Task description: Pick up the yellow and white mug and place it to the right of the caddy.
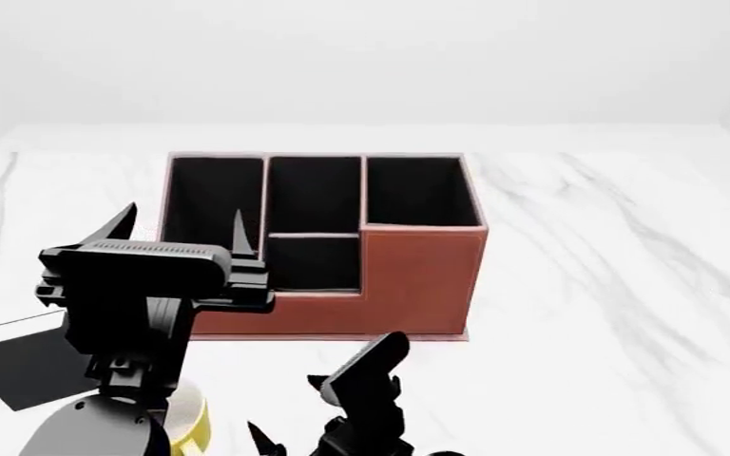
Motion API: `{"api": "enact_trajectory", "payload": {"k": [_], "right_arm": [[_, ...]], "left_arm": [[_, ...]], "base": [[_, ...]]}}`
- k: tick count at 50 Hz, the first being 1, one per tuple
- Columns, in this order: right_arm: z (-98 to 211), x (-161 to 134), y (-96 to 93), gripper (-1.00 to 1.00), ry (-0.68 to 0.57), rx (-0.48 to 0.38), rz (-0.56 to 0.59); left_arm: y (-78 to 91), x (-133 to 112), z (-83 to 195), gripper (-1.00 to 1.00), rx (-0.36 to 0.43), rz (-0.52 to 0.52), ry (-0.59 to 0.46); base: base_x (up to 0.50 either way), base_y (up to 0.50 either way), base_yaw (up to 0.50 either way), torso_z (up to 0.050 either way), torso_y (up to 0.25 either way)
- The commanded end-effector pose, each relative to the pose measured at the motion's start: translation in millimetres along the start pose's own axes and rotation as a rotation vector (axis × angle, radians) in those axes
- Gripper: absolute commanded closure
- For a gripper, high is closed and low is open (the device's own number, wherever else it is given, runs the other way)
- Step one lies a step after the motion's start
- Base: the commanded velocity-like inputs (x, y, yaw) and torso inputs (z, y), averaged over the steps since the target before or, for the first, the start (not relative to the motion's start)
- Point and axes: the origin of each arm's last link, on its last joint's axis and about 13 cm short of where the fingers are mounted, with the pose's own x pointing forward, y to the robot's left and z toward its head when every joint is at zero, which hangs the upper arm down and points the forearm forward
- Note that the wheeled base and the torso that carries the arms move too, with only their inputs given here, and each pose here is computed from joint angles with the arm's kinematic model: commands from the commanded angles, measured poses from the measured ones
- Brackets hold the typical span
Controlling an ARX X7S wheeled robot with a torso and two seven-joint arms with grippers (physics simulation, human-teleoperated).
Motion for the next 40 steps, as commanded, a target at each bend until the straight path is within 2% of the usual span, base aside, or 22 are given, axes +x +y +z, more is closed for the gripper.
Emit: {"api": "enact_trajectory", "payload": {"k": [1, 17, 25, 40], "right_arm": [[-8.1, 17.4, 15.1, -1.00, 0.054, 0.040, 0.087], [-7.6, 38.2, 14.1, -1.00, 0.078, 0.043, 0.108], [-13.4, 52.4, 9.4, -1.00, 0.121, 0.052, 0.110], [-24.6, 66.3, 12.9, -1.00, 0.207, 0.038, 0.150]], "left_arm": [[0.1, -0.5, 0.9, -1.00, 0.000, 0.001, -0.001], [0.5, -1.1, 0.7, -1.00, -0.001, 0.002, -0.002], [0.9, -1.2, 0.3, -1.00, -0.003, 0.000, -0.001], [1.5, -1.2, -0.2, -1.00, -0.006, -0.003, 0.000]], "base": [[0.00, 0.00, 0.00, 0.000, 0.000], [0.00, 0.00, 0.00, 0.000, 0.000], [0.00, 0.00, 0.00, 0.000, 0.000], [0.00, 0.00, 0.00, 0.000, 0.000]]}}
